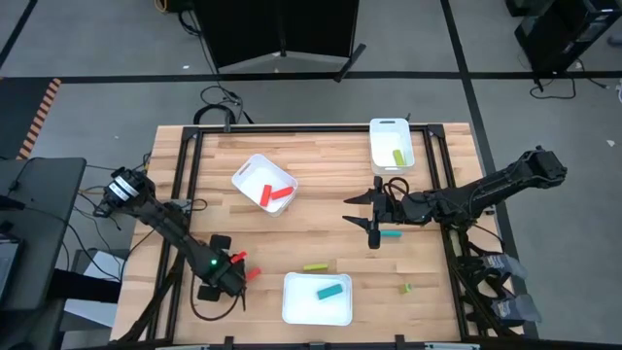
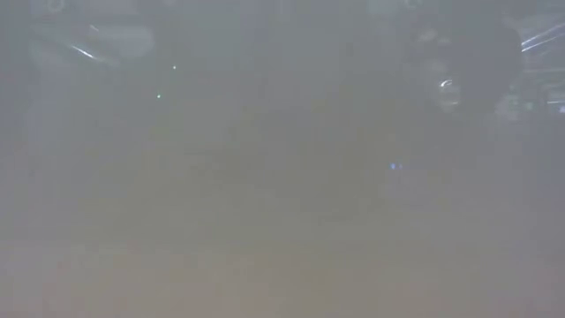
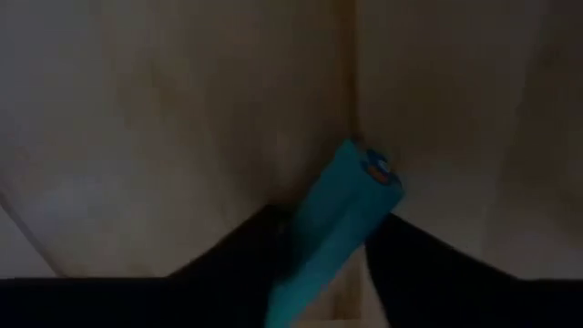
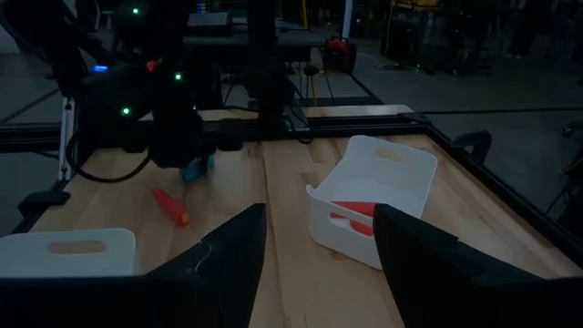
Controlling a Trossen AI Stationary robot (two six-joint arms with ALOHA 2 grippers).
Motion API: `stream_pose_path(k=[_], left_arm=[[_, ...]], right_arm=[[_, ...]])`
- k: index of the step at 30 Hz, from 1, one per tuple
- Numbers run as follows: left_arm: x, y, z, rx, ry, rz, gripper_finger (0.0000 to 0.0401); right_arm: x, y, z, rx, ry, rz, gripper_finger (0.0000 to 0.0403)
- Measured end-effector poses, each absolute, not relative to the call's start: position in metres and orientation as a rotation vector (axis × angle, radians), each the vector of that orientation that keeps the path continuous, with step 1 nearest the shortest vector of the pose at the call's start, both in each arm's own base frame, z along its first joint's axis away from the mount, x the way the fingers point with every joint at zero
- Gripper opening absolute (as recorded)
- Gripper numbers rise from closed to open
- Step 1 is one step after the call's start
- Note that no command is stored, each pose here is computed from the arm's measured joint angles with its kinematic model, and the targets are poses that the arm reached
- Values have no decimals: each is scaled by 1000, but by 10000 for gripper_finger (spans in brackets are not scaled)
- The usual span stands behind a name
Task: Sort blocks
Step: Put the left blue block into the bottom bin
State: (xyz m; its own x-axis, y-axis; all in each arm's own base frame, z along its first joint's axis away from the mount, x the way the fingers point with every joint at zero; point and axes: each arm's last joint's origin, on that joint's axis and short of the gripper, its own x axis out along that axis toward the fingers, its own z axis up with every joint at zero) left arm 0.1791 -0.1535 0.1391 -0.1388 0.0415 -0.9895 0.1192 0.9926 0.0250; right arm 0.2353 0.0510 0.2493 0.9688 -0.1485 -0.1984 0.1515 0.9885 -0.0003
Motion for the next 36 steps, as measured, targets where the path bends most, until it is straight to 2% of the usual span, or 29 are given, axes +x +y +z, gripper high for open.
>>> stream_pose_path(k=[3, 4, 9, 12, 18, 22, 29, 36], left_arm=[[182, -155, 142, 128, 1703, -63, 68], [183, -156, 143, 130, 1694, -61, 57], [189, -159, 151, 158, 1637, -37, 64], [196, -162, 168, 193, 1557, -16, 64], [227, -169, 222, 222, 1118, -28, 64], [259, -172, 239, 167, 802, -98, 64], [303, -182, 232, 116, 570, -247, 64], [328, -199, 208, 60, 607, -347, 65]], right_arm=[[235, 51, 249, 15, 197, -151, 215], [235, 51, 250, 15, 195, -151, 215], [235, 51, 250, 16, 193, -151, 215], [235, 51, 250, 16, 193, -150, 215], [235, 53, 251, 20, 182, -144, 215], [236, 53, 254, 29, 153, -143, 215], [235, 59, 257, 37, 131, -116, 215], [232, 71, 257, 51, 132, -61, 215]])
